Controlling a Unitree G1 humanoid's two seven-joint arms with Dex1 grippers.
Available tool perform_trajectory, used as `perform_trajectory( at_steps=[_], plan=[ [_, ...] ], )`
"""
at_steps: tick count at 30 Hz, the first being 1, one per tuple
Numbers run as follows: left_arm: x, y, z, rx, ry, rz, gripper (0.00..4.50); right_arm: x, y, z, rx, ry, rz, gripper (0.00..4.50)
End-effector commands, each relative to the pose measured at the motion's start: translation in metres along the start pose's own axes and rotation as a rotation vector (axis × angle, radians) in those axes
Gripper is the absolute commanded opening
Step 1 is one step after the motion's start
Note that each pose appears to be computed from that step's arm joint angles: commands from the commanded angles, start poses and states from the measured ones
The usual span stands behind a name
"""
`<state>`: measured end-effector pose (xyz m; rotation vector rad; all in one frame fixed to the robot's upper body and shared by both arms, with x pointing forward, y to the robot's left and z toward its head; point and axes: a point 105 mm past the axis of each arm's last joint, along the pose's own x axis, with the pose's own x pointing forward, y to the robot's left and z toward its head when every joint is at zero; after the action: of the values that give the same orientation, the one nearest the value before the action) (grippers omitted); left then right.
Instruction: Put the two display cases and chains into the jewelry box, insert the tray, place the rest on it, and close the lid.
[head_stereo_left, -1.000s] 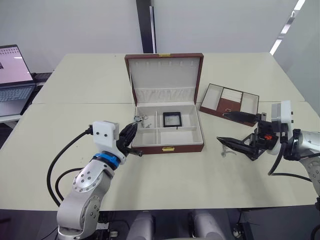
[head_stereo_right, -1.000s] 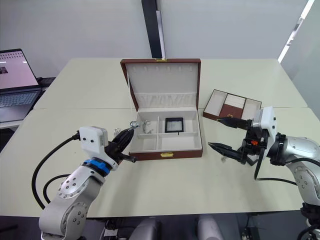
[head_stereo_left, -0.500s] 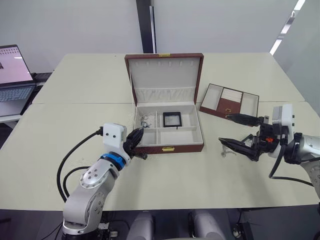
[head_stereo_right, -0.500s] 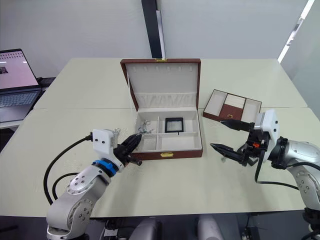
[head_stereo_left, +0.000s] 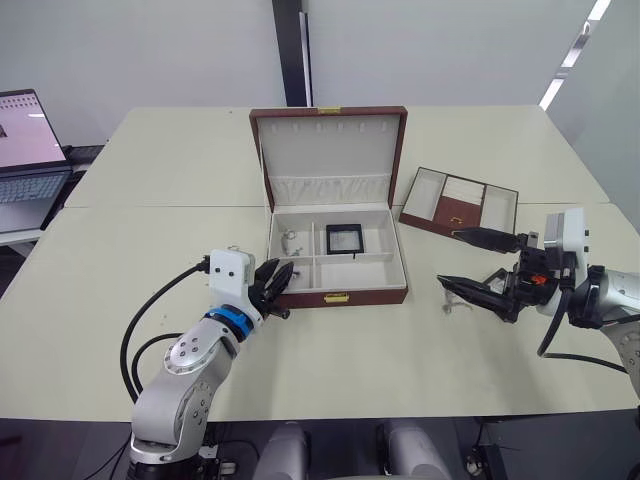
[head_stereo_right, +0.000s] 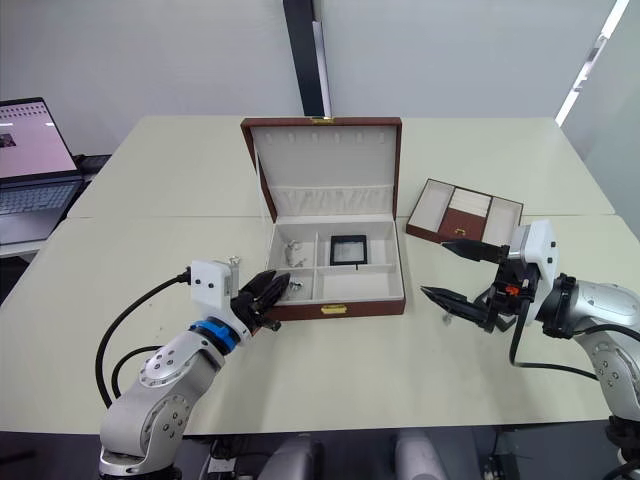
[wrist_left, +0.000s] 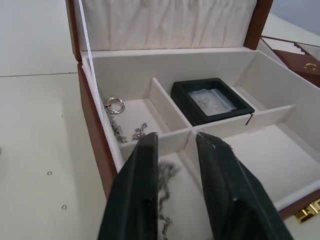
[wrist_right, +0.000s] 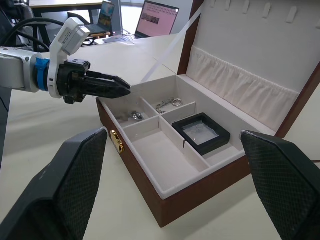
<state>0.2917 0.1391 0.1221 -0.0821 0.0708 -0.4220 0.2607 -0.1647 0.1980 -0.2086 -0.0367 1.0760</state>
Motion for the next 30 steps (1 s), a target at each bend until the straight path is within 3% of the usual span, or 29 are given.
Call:
perform_trajectory(
  at_steps=[1,7,11,16,20,27,30],
  plan=[
    [-0.001,-0.004,0.014,0.007,-0.055,-0.026,2.54,-0.003,-0.001,0.011,-0.051,-0.019,-0.014,4.5],
    [-0.008,-0.003,0.026,-0.016,-0.085,-0.104,4.43,-0.009,-0.005,0.008,-0.031,-0.014,-0.041,4.5],
    [-0.02,0.018,0.037,-0.005,-0.054,-0.167,4.47,-0.023,-0.014,-0.001,0.005,0.01,-0.102,4.5],
    [-0.038,0.066,0.043,0.069,0.036,-0.139,4.47,-0.052,-0.034,-0.018,0.048,0.051,-0.227,4.5],
    [-0.06,0.12,0.043,0.12,0.067,0.016,4.47,-0.082,-0.053,-0.042,0.089,0.096,-0.369,4.5],
    [-0.094,0.182,0.027,0.193,0.087,0.286,4.47,-0.12,-0.073,-0.073,0.129,0.115,-0.578,4.5],
    [-0.106,0.197,0.023,0.218,0.084,0.372,4.47,-0.131,-0.077,-0.082,0.136,0.123,-0.64,4.5]
  ],
)
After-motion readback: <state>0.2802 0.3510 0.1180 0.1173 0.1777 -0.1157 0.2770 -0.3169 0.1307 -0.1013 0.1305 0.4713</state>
